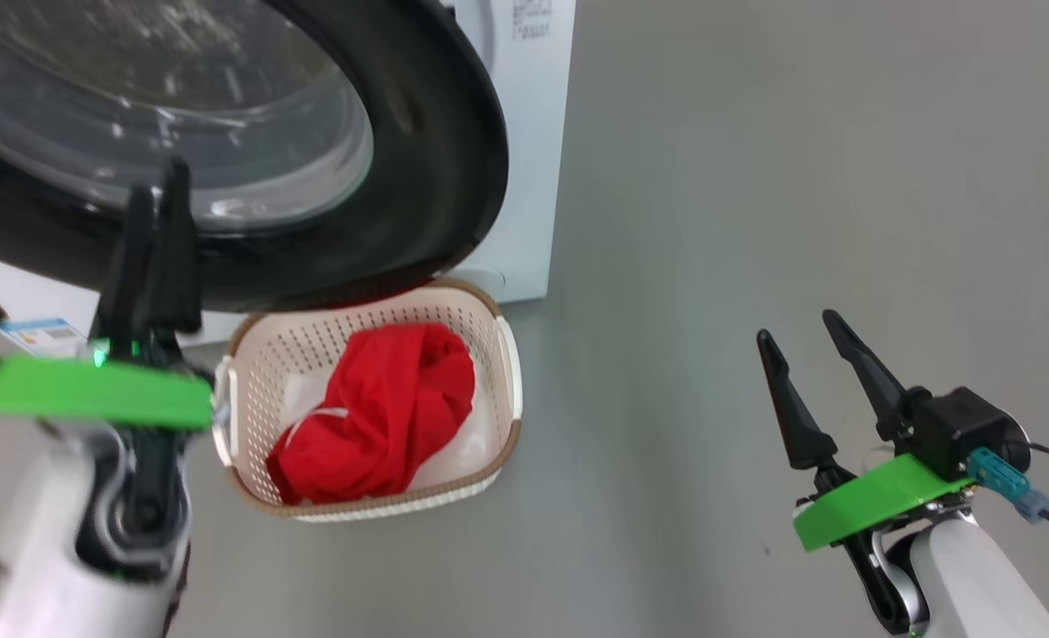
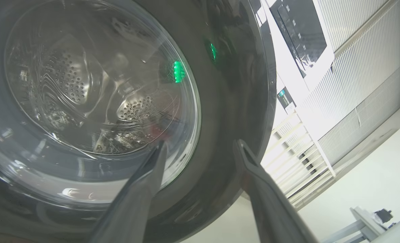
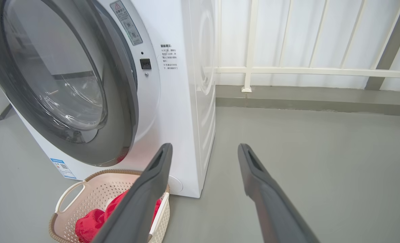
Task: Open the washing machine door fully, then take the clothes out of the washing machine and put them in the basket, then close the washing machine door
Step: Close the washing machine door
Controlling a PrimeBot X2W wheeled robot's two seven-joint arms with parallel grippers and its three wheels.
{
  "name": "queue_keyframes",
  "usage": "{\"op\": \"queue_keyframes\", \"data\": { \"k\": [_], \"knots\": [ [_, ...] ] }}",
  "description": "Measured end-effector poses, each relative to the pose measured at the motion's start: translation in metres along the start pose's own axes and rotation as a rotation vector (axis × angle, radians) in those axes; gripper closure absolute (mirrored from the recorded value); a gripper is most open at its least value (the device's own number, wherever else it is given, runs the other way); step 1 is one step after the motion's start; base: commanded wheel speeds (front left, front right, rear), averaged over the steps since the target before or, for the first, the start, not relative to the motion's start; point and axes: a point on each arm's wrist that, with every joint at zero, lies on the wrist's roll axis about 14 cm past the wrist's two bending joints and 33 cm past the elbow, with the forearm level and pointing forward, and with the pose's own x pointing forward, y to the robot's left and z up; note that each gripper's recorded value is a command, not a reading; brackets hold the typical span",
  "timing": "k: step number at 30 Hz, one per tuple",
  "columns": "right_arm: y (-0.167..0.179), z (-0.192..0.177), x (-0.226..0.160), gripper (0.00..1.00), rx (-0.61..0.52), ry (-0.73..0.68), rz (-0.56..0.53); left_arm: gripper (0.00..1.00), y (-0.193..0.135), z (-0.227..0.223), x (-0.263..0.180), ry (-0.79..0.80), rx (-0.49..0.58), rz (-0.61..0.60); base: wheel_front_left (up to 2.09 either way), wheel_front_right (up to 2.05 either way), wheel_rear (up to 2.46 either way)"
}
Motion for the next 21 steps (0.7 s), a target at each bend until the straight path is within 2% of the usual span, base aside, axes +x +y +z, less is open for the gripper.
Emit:
{"op": "queue_keyframes", "data": {
  "k": [9,14,21],
  "knots": [
    [-0.002,0.043,-0.024,0.00,0.002,-0.135,-0.026,0.00,-0.008,0.017,-0.064,-0.023,0.425,-0.010,0.00,0.00,0.00],
    [-0.002,0.057,-0.037,0.00,-0.007,-0.179,-0.038,0.00,0.002,0.028,-0.097,-0.044,0.574,0.038,0.00,0.00,0.00],
    [0.001,0.062,-0.055,0.00,0.006,-0.201,-0.043,0.00,0.012,0.018,-0.143,0.016,0.710,0.064,0.00,0.00,0.00]
  ]
}}
